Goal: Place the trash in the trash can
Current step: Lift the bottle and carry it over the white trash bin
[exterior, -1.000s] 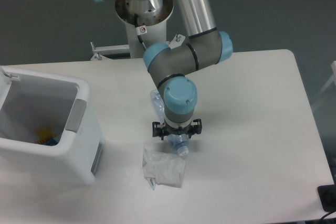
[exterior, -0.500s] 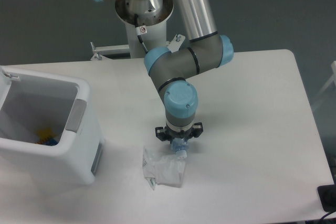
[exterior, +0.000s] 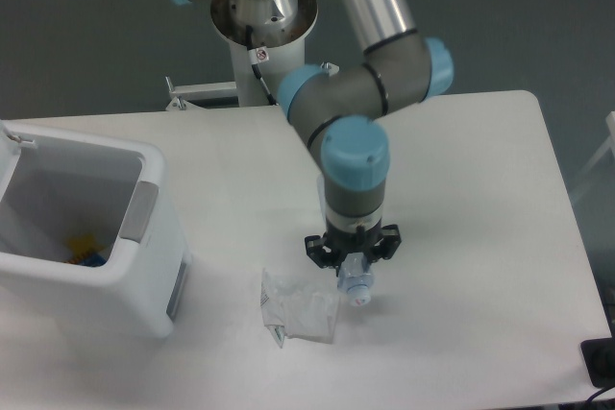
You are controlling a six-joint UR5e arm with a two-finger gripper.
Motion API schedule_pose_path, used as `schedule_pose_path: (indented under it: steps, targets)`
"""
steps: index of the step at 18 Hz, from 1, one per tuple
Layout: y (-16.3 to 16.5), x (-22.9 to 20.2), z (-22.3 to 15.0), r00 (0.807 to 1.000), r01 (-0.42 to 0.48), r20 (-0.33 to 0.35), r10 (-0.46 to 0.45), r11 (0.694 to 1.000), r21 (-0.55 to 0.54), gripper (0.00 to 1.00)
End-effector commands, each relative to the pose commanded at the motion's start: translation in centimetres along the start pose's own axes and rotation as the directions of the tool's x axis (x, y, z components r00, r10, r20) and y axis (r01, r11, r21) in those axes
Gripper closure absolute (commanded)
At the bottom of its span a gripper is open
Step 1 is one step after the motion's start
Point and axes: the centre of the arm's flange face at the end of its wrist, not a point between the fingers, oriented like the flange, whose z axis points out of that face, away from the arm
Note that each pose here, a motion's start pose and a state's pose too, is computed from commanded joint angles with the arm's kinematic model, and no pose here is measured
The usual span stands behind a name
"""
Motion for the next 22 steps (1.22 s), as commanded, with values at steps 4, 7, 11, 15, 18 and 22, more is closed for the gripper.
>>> schedule_pose_path:
  steps: [4,7,11,15,18,22]
  targets:
    - [-1.7,1.0,-4.6,0.995,-0.007,-0.094,0.018,0.993,0.115,0.55]
    - [-2.7,2.4,-8.0,0.980,-0.015,-0.191,0.054,0.979,0.205,0.55]
    - [-5.1,4.5,-12.6,0.930,-0.015,-0.341,0.136,0.942,0.336,0.55]
    - [-6.3,6.2,-15.8,0.861,-0.005,-0.459,0.218,0.907,0.421,0.55]
    - [-6.7,7.4,-19.8,0.812,-0.014,-0.491,0.316,0.852,0.523,0.55]
    - [-7.2,8.5,-22.9,0.764,-0.022,-0.512,0.393,0.808,0.588,0.55]
